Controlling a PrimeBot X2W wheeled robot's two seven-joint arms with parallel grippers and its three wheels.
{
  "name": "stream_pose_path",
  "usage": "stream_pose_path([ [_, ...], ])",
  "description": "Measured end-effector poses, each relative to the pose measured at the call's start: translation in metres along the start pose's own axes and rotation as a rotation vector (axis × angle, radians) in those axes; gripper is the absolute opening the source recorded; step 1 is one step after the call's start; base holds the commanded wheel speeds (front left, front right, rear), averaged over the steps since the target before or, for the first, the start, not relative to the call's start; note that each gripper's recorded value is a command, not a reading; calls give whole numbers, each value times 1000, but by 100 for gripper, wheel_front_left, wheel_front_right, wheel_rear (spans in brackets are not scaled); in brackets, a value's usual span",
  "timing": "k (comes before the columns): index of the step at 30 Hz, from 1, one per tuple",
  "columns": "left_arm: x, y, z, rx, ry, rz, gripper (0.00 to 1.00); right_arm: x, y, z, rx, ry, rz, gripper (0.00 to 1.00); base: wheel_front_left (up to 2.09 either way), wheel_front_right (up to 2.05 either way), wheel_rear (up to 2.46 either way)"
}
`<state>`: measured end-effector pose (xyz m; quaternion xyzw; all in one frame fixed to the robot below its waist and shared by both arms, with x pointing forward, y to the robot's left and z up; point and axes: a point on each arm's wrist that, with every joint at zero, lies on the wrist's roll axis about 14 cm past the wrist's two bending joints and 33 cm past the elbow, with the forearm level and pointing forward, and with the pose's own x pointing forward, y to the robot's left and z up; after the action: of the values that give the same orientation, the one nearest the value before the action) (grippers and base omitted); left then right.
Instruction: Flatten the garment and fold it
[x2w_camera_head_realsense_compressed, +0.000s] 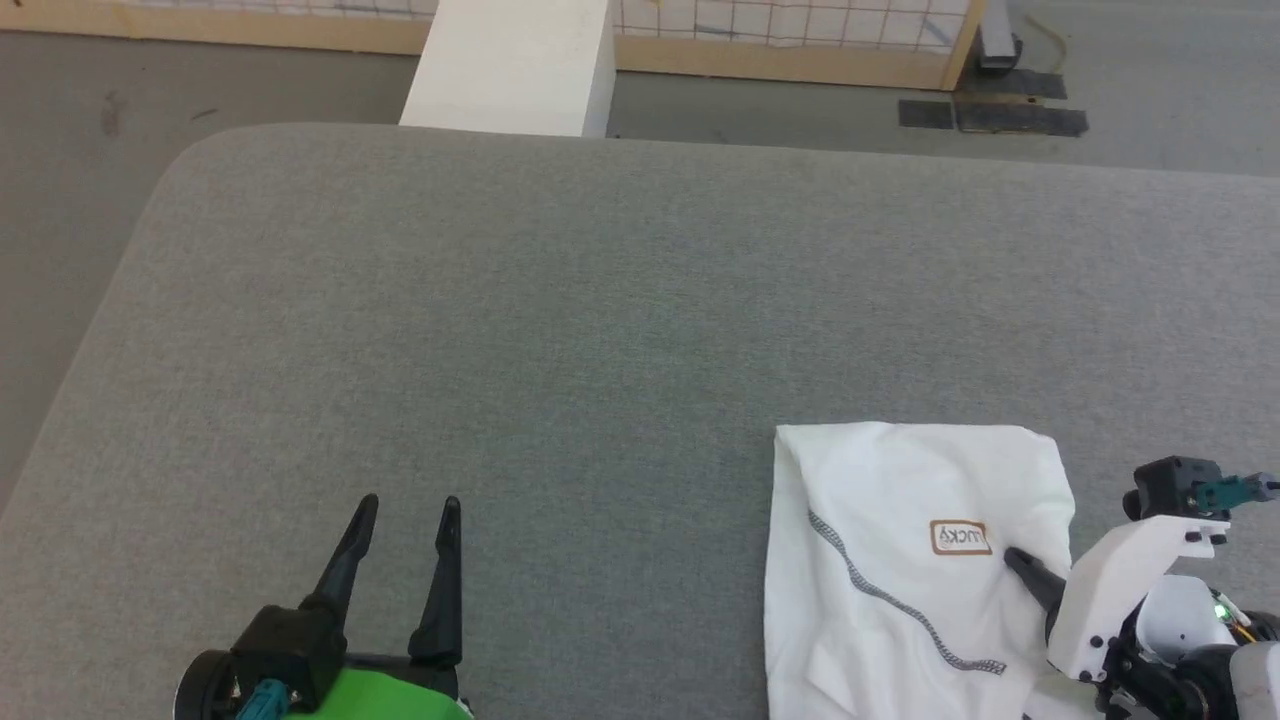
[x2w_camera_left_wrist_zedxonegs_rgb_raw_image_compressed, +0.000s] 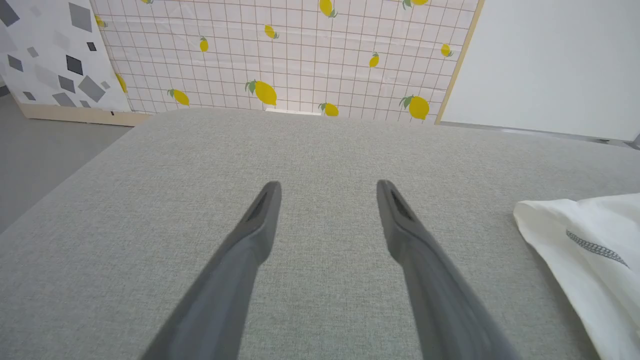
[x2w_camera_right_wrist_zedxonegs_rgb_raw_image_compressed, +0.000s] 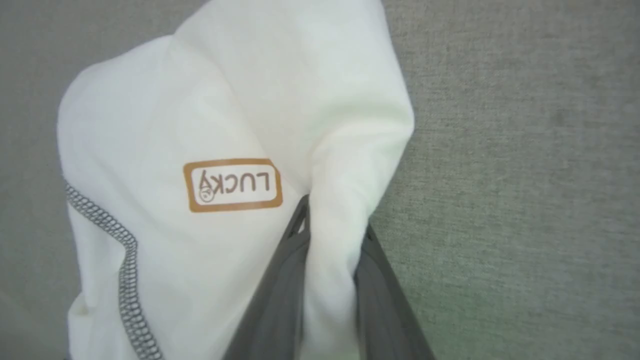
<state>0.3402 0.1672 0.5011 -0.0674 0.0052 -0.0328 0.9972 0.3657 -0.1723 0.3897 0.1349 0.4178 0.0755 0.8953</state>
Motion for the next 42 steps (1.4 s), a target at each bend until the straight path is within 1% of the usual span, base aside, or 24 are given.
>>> stream_pose_path([
  [6,8,-14,5,-4,-14,-51,100,-17,2,22,-80,-71,6,0,0,0,0],
  [10,16,-25,6,-5,-13,-91,100,-32,-8,48,-142,-124,-20,0,0,0,0],
  [15,29,-42,2,-3,1,-154,100,-47,-20,68,-212,-150,-49,0,0,0,0],
  [16,41,-52,2,4,2,-196,100,-55,-34,77,-245,-152,-87,0,0,0,0],
  [17,45,-56,1,6,4,-211,100,-58,-40,80,-257,-153,-104,0,0,0,0],
  [22,64,-72,-3,14,12,-276,100,-67,-70,94,-295,-143,-189,0,0,0,0],
  [25,76,-80,-5,38,10,-312,100,-67,-85,101,-303,-135,-220,0,0,0,0],
  [28,88,-86,-8,49,13,-339,100,-65,-99,103,-304,-109,-243,0,0,0,0],
  [35,112,-94,-20,75,33,-386,100,-76,-154,122,-337,-99,-393,0,0,0,0],
  [42,127,-100,-40,86,77,-426,100,-78,-193,128,-346,-76,-499,0,0,0,0],
])
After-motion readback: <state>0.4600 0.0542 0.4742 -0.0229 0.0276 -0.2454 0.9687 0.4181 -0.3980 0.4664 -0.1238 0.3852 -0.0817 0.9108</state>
